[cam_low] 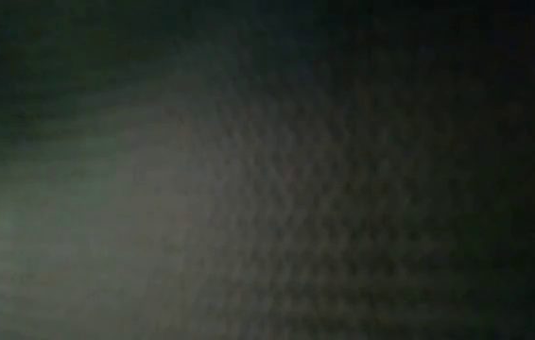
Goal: Sort microfiber towel by color & place in baskets
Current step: Put the blue towel into the bottom transparent bin
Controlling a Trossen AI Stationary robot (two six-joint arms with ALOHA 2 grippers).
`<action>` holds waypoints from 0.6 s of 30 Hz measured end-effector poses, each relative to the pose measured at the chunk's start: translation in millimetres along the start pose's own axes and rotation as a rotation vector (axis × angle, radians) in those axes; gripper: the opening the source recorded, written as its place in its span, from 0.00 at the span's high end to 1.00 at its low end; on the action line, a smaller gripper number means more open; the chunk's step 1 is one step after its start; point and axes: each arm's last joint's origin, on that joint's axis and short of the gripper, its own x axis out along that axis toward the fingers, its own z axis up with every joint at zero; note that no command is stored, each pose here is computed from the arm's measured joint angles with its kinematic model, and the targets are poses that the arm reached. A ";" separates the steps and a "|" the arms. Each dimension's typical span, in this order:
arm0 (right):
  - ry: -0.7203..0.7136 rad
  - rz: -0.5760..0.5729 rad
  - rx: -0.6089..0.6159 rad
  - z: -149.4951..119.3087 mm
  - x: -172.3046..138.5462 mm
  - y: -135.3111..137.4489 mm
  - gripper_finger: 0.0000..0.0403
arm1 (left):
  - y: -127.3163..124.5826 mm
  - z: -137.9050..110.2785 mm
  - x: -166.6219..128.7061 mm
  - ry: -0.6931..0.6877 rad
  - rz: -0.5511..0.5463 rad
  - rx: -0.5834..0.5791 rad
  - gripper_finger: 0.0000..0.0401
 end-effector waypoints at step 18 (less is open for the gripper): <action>0.010 0.013 0.006 -11.9 -3.8 5.0 0.58 | 57.1 -20.5 19.7 0.145 0.167 -0.049 0.74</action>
